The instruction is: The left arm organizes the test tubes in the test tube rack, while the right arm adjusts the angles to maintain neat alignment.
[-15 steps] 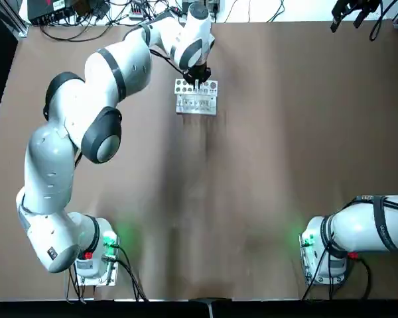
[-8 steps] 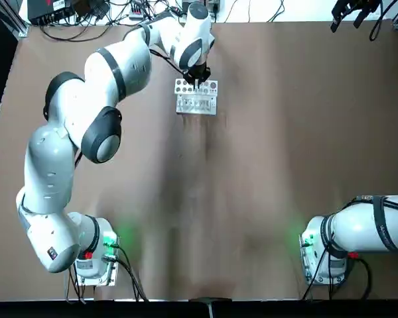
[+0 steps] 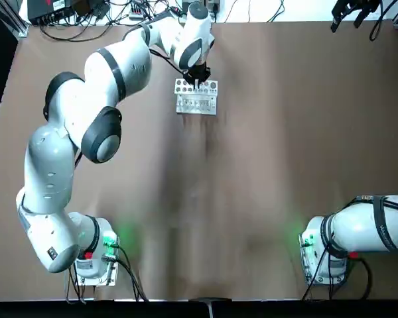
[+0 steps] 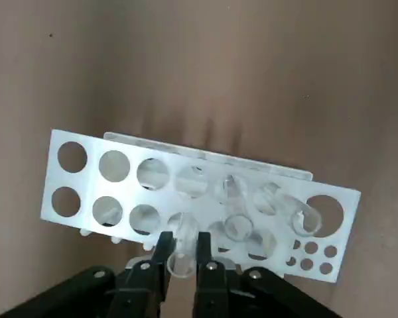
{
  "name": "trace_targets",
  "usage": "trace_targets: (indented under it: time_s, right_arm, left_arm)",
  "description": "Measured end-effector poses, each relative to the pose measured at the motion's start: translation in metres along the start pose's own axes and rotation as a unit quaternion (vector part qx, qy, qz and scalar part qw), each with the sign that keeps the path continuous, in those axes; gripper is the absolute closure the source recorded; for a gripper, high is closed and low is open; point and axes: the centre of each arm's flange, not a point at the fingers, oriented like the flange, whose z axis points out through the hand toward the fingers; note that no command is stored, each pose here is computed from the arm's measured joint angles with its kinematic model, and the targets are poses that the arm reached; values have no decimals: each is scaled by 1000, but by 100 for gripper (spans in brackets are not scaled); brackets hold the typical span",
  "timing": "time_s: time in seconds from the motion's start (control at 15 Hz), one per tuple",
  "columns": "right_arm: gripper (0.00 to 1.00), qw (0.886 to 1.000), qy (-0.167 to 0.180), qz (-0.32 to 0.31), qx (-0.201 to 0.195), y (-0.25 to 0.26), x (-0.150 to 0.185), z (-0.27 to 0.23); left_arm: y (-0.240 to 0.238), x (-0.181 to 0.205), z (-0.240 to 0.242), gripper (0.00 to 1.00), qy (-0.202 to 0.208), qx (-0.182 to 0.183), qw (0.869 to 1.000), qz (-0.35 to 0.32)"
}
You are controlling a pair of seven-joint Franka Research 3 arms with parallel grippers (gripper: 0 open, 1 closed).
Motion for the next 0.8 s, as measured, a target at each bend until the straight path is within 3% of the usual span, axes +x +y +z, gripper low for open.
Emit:
trace_targets:
  time_s: [0.8]
  right_arm:
    - [0,1000,0,0,0,0,0,0]
  left_arm:
    - [-1,4,-8,81,5,-5,1000,-3]
